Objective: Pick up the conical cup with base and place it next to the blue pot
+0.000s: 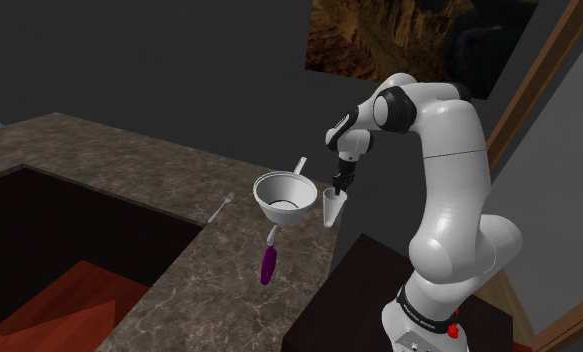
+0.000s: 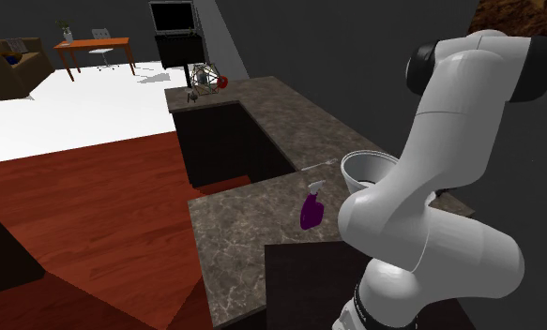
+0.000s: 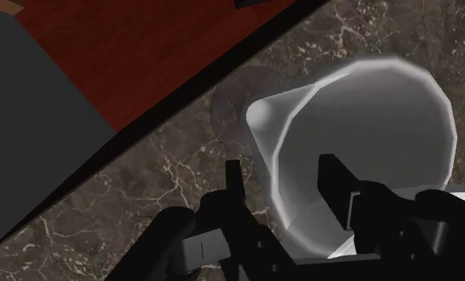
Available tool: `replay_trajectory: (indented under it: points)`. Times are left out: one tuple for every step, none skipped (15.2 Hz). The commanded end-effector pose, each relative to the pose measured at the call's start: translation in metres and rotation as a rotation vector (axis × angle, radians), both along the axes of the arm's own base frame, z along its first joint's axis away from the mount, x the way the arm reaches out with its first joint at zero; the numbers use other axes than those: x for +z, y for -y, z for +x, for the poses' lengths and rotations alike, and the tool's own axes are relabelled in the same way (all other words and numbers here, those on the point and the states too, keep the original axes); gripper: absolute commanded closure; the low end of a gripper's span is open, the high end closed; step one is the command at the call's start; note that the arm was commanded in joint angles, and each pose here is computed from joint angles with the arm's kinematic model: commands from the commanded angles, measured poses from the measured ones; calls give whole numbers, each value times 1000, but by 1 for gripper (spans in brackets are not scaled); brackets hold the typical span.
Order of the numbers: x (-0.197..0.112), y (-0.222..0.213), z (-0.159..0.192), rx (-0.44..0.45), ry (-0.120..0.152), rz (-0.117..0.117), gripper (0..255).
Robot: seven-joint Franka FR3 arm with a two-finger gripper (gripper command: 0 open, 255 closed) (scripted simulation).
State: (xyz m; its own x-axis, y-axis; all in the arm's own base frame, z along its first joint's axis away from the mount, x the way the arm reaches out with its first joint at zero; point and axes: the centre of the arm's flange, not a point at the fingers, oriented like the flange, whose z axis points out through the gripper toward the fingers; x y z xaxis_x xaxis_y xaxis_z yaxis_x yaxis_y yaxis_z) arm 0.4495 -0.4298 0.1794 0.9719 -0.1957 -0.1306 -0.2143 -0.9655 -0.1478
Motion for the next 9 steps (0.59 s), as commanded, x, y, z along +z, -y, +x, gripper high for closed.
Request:
replay_trajectory:
  points:
    - [0,0,0,0,0,0,0]
    - [0,0,0,0,0,0,0]
    - [0,0,0,0,0,0,0]
    - [0,0,0,0,0,0,0]
    - [0,0,0,0,0,0,0]
    - [13,2,1,0,0,0,0]
    - [26,5,3,0,0,0,0]
    - [39,7,4,0,0,0,0]
    - [49,9,5,0,0,0,0]
